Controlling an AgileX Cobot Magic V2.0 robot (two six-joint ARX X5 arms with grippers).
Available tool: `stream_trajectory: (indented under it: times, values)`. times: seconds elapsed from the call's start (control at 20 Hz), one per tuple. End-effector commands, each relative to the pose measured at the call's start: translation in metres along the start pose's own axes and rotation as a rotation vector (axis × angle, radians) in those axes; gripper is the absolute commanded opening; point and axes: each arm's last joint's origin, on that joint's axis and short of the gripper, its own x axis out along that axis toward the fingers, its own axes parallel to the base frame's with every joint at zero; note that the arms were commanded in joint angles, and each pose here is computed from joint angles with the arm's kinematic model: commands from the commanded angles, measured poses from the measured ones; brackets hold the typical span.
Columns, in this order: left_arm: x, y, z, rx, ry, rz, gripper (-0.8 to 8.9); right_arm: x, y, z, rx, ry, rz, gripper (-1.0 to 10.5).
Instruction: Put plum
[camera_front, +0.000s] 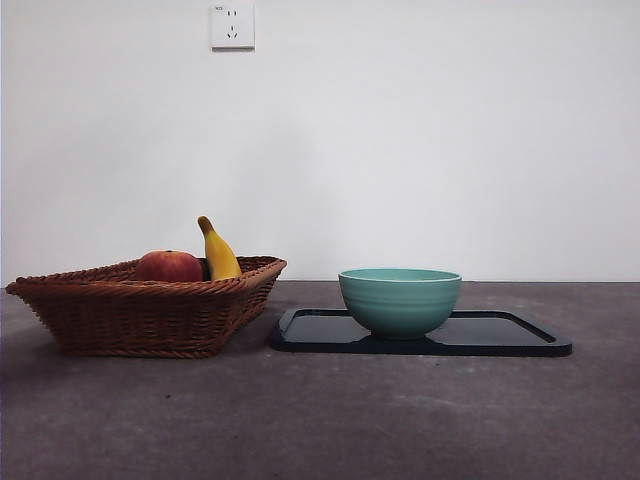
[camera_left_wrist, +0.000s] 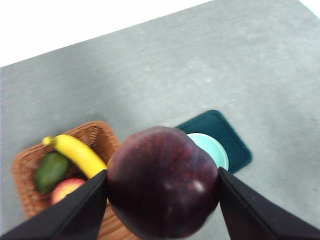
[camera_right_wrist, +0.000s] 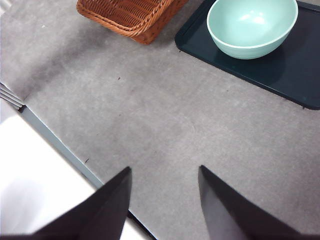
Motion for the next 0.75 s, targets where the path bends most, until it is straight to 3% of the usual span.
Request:
stream_trajectory:
  times: [0.05, 0.25, 0.55, 0.75]
  values:
    - [-0.008, 0.001, -0.005, -0.007, 0.033, 0.055, 2.76, -0.003, 0.002, 0.001, -0.022, -0.023, 0.007, 2.1]
    - [-0.018, 0.010, -0.021, -0.033, 0.088, 0.100, 2.76, -0.009, 0.005, 0.000, -0.042, -0.066, 0.009, 2.1]
    - [-0.004, 0.033, -0.070, -0.085, 0.280, 0.155, 2.76, -0.010, 0.005, 0.001, -0.048, -0.080, 0.009, 2.1]
    - [0.020, 0.039, -0.095, -0.083, 0.188, 0.165, 2.76, -0.010, 0.005, 0.001, -0.043, -0.080, 0.010, 2.1]
